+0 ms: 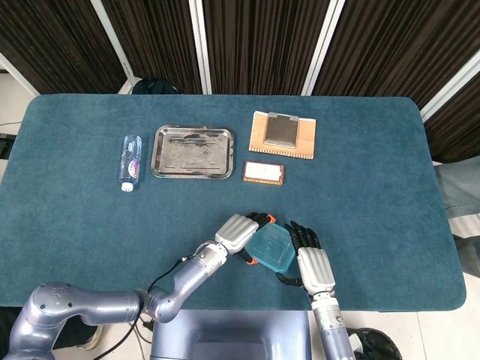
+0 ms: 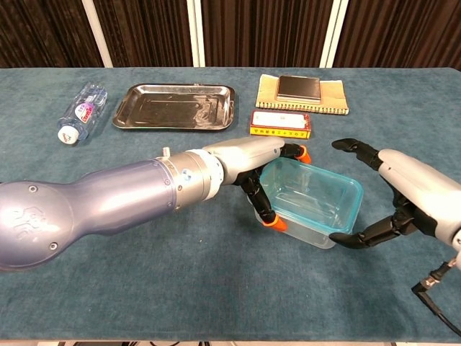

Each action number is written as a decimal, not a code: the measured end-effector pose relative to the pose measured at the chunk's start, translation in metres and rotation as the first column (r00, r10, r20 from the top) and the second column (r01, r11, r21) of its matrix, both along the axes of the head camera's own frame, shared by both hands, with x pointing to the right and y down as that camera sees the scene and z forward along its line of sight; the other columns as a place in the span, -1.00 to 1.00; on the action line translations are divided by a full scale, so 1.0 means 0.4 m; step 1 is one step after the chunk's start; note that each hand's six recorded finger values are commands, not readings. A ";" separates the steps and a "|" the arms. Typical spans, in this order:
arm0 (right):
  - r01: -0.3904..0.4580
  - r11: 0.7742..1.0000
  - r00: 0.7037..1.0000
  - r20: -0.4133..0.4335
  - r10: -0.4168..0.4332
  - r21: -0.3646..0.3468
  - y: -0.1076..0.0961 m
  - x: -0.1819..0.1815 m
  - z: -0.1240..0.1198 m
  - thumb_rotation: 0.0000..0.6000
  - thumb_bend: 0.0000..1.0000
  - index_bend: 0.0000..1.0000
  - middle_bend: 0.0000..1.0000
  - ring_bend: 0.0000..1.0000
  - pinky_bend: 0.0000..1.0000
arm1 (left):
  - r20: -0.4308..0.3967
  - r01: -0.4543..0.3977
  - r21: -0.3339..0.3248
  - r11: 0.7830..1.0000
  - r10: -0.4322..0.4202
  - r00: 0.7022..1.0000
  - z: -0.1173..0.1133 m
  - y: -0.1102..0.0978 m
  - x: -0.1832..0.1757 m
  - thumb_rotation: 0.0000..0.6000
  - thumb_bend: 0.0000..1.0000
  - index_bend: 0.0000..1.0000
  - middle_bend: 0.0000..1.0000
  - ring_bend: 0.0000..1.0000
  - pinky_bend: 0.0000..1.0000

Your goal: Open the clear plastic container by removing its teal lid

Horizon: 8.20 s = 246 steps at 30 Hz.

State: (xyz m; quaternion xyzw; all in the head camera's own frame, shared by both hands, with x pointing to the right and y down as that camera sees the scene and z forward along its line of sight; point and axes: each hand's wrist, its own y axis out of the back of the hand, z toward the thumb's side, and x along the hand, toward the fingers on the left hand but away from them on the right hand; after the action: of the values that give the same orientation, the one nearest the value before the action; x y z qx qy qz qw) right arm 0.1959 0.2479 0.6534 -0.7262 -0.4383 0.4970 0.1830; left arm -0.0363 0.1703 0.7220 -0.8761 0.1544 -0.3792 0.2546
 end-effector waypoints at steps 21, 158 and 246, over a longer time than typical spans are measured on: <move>-0.023 0.999 1.000 -0.020 0.023 0.028 -0.002 0.032 0.002 1.00 -0.43 -1.00 -1.00 -1.00 -1.00 | 0.016 0.014 -0.006 1.000 -0.014 1.000 -0.002 -0.022 -0.008 1.00 -0.67 -0.48 -0.12 -0.33 -0.02; -0.064 0.986 0.997 0.062 0.055 0.154 -0.080 0.017 -0.019 1.00 0.01 0.21 -0.57 -1.00 -1.00 | -0.007 0.014 -0.038 0.999 -0.015 1.000 -0.061 -0.062 -0.032 1.00 -0.87 -1.00 -0.95 -1.00 -0.60; 0.025 0.986 0.939 -0.341 0.033 0.163 -0.080 0.482 -0.279 1.00 -0.62 -1.00 -1.00 -1.00 -1.00 | 0.217 0.319 0.487 0.813 -0.466 0.858 -0.470 0.074 -0.951 1.00 -1.00 -1.00 -1.00 -1.00 -0.97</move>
State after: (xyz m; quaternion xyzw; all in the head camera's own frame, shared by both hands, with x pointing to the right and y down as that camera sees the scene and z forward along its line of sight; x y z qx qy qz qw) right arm 0.3889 0.2158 0.5418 -0.6101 -0.4408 0.5781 0.3151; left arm -0.4168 0.1999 0.5338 -0.6699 0.3705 -0.5193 0.3798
